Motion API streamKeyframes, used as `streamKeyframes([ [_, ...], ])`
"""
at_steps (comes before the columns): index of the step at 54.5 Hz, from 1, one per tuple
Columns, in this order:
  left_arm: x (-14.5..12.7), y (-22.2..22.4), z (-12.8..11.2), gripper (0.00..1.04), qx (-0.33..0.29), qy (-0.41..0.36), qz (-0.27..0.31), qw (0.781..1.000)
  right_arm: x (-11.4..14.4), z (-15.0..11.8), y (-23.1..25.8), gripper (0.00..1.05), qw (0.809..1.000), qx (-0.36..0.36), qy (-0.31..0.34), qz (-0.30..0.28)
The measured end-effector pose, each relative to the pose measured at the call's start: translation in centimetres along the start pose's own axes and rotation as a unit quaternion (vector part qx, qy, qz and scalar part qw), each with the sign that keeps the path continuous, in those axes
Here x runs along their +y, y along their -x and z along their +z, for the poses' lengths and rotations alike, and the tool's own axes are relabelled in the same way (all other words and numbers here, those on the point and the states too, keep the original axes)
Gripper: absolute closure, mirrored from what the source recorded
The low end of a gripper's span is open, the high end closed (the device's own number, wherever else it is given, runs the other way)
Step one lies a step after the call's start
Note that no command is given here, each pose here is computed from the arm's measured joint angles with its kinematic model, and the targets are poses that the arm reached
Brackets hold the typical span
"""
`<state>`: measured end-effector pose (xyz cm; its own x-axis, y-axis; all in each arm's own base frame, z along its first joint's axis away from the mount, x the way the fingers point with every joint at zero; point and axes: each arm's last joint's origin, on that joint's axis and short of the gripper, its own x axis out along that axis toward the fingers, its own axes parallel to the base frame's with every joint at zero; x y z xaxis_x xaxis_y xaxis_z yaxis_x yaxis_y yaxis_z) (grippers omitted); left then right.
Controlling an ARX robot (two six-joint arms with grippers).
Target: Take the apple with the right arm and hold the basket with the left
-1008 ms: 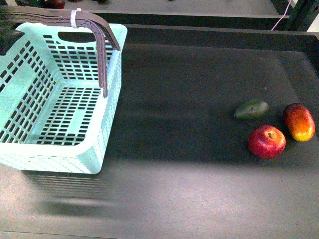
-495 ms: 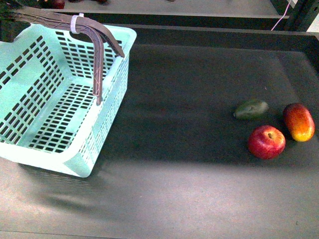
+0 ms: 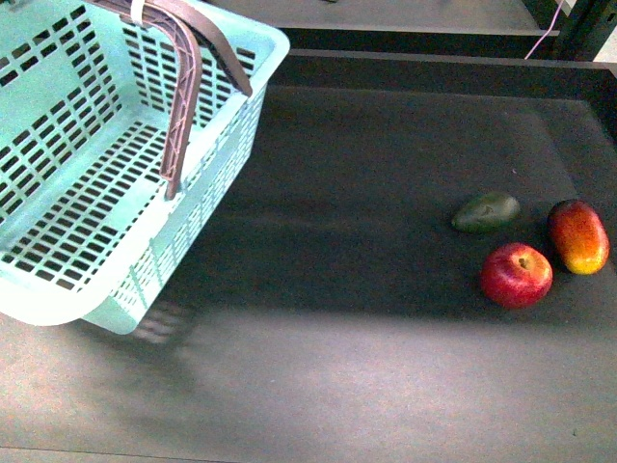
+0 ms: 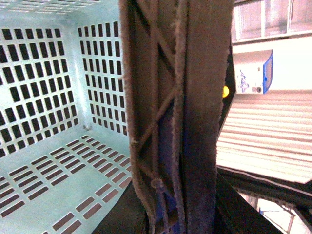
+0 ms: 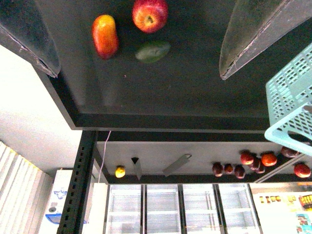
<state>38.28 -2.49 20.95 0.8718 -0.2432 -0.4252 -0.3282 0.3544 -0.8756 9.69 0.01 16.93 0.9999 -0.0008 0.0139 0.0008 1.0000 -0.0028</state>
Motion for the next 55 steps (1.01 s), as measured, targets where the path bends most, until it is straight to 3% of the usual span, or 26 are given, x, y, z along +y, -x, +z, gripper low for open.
streamKeyframes([
  [16,-3.2,2.9,-3.1,0.85,0.06,-0.04,-0.034,0.997,0.0,0.0,0.0,0.09,1.0,0.0,0.0,0.0],
  [26,-5.6,4.7,-6.9,0.85,0.107,-0.091,-0.067,0.988,0.0,0.0,0.0,0.09,1.0,0.0,0.0,0.0],
  [38,-6.6,5.0,-10.7,0.85,0.159,-0.132,-0.081,0.975,0.0,0.0,0.0,0.09,1.0,0.0,0.0,0.0],
  [55,-7.1,5.4,-13.1,0.85,0.188,-0.171,-0.095,0.962,0.0,0.0,0.0,0.09,1.0,0.0,0.0,0.0],
])
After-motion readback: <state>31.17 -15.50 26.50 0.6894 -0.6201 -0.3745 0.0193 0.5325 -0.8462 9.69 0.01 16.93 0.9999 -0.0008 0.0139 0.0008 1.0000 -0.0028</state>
